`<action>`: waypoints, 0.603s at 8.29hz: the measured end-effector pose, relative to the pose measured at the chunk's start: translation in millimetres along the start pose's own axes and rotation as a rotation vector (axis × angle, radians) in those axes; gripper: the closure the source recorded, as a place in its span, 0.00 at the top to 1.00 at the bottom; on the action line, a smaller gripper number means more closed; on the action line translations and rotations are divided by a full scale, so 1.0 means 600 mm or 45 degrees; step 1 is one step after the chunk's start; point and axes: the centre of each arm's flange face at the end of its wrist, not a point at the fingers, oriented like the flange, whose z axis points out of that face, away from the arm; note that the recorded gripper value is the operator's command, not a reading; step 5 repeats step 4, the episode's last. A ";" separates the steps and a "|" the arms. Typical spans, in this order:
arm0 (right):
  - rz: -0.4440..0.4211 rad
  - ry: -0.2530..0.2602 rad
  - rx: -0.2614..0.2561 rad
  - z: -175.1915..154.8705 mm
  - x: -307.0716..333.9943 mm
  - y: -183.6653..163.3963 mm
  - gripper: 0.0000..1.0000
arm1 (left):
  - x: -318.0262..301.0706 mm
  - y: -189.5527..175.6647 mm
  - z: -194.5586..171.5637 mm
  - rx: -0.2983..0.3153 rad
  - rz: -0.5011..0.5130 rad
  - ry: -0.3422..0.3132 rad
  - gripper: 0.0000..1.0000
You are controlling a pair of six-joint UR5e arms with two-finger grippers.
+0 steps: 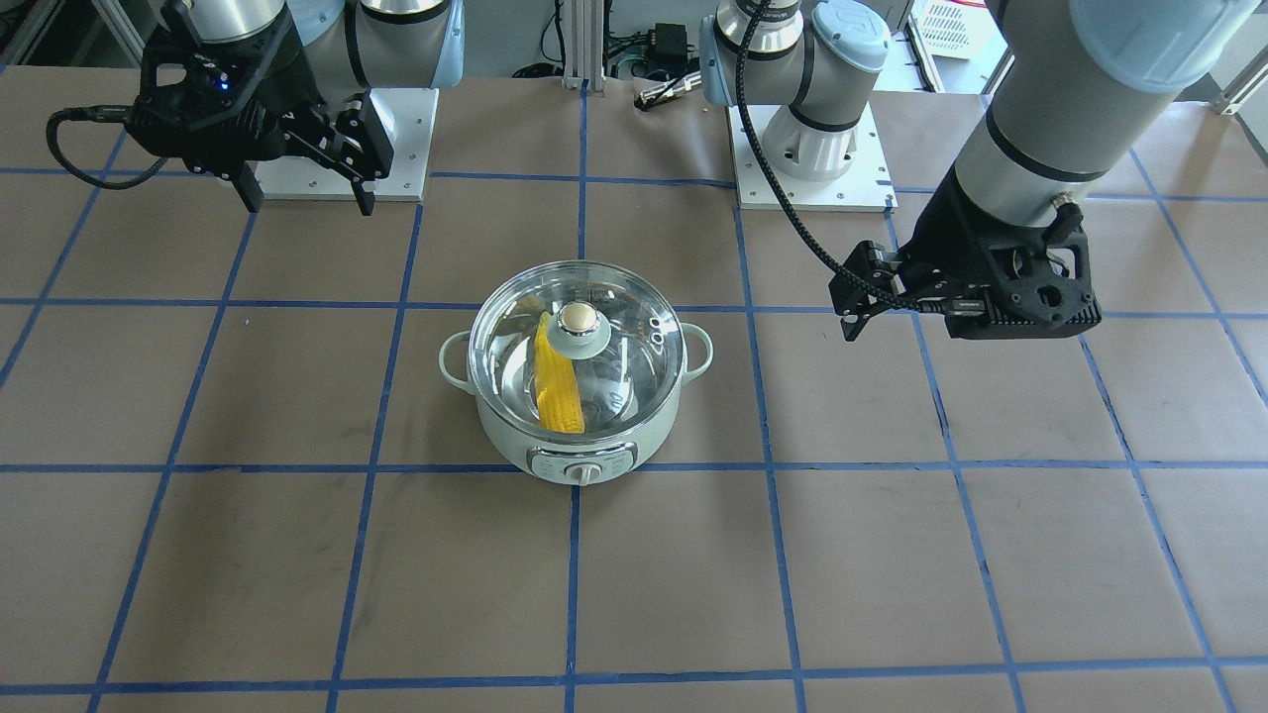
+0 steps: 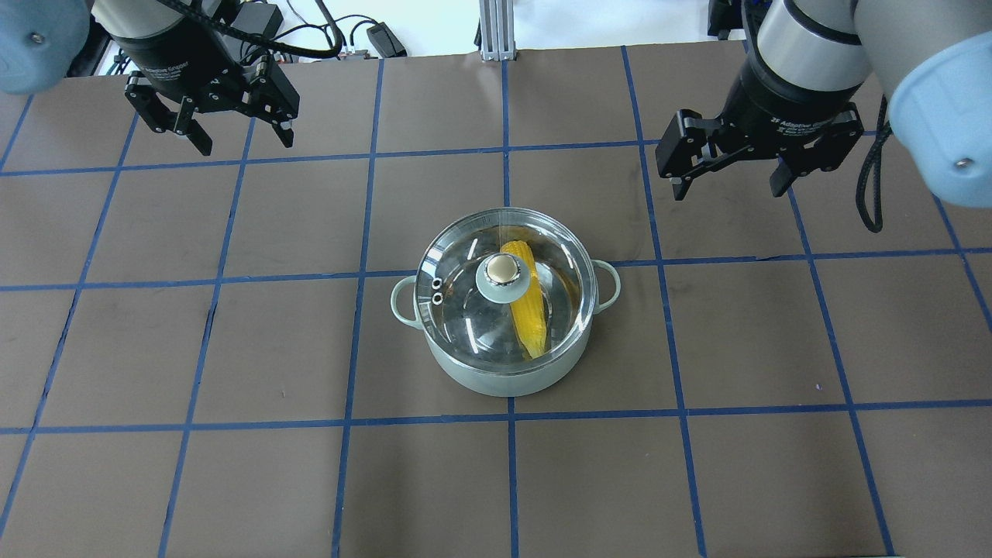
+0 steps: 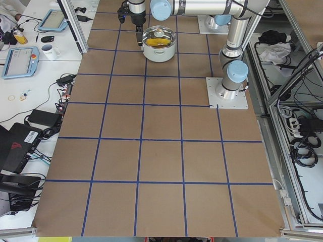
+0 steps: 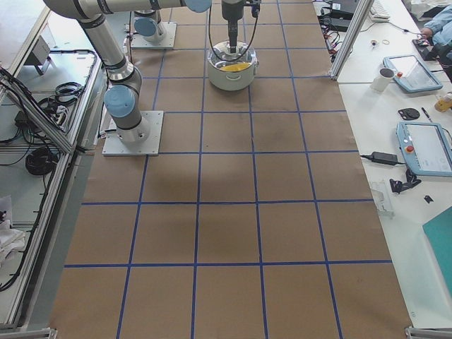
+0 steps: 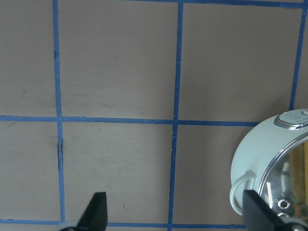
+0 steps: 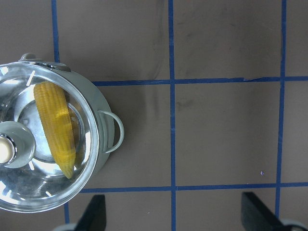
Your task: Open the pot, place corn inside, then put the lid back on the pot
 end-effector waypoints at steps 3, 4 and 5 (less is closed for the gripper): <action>0.001 -0.001 -0.003 0.000 0.000 0.002 1.00 | 0.000 0.002 -0.010 0.017 0.000 -0.002 1.00; 0.000 0.000 -0.003 0.000 -0.001 0.002 1.00 | 0.000 0.008 -0.019 0.026 0.000 -0.003 1.00; 0.000 0.000 -0.003 0.000 -0.001 0.002 1.00 | 0.000 0.008 -0.019 0.026 0.000 -0.003 1.00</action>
